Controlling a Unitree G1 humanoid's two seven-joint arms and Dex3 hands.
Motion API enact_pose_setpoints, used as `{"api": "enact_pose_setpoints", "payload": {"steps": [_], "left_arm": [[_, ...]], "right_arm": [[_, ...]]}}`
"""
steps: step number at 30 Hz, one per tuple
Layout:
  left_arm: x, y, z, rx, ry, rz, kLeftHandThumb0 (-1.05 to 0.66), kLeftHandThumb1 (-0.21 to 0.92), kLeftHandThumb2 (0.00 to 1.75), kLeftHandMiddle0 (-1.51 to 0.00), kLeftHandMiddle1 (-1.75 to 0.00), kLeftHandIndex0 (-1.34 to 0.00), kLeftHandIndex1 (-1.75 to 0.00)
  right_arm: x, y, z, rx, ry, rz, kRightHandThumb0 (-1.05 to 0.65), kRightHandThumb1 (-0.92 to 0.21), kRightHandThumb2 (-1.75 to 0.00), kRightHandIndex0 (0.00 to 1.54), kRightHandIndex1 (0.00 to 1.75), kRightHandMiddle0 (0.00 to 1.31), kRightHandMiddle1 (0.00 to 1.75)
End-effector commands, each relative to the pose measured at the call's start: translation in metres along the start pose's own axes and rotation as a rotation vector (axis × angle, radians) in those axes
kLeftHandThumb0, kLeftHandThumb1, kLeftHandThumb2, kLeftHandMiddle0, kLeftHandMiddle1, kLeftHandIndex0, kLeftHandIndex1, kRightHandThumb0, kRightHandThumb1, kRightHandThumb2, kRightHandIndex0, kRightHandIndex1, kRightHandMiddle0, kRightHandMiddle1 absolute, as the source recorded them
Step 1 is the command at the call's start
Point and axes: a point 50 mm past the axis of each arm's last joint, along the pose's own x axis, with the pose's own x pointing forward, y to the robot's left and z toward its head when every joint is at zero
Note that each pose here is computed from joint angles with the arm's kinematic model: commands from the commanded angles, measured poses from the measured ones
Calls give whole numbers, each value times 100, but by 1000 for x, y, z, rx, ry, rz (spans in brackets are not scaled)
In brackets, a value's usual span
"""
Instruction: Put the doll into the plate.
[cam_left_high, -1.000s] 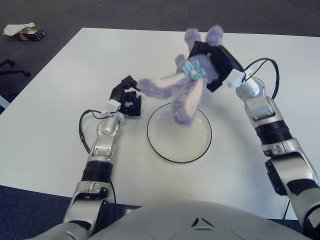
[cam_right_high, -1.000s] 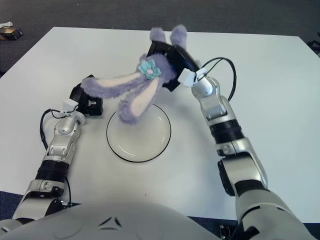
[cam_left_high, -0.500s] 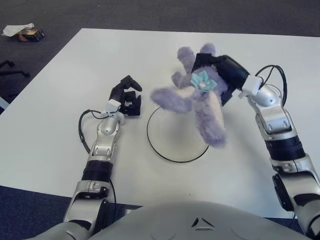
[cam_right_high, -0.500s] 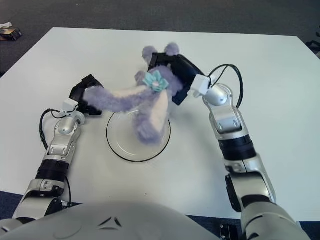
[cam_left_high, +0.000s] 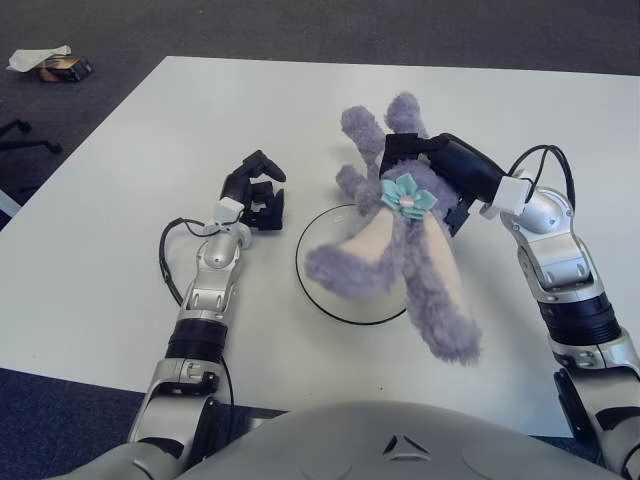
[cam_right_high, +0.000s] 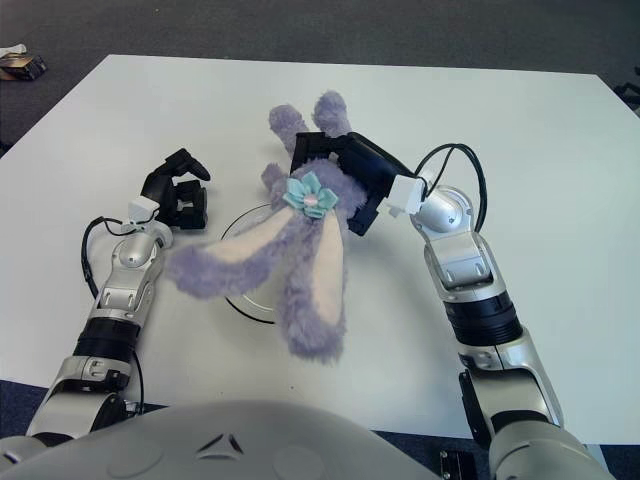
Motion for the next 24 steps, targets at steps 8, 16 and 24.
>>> {"api": "enact_pose_setpoints", "payload": {"steps": [8, 16, 24], "left_arm": [[-15, -5, -28, -13, 126, -5, -49, 30, 133, -112, -175, -63, -175], [-15, -5, -29, -18, 126, -13, -48, 31, 132, -110, -175, -62, -175], [-15, -6, -29, -15, 124, -21, -48, 32, 131, -111, -175, -61, -175]], "right_arm": [[-8, 7, 6, -70, -22, 11, 56, -10, -158, 79, 175, 100, 175], [-7, 15, 8, -167, -94, 21, 59, -6, -164, 83, 175, 106, 175], [-10, 19, 19, -141, -117, 127, 59, -5, -164, 83, 175, 105, 175]]}}
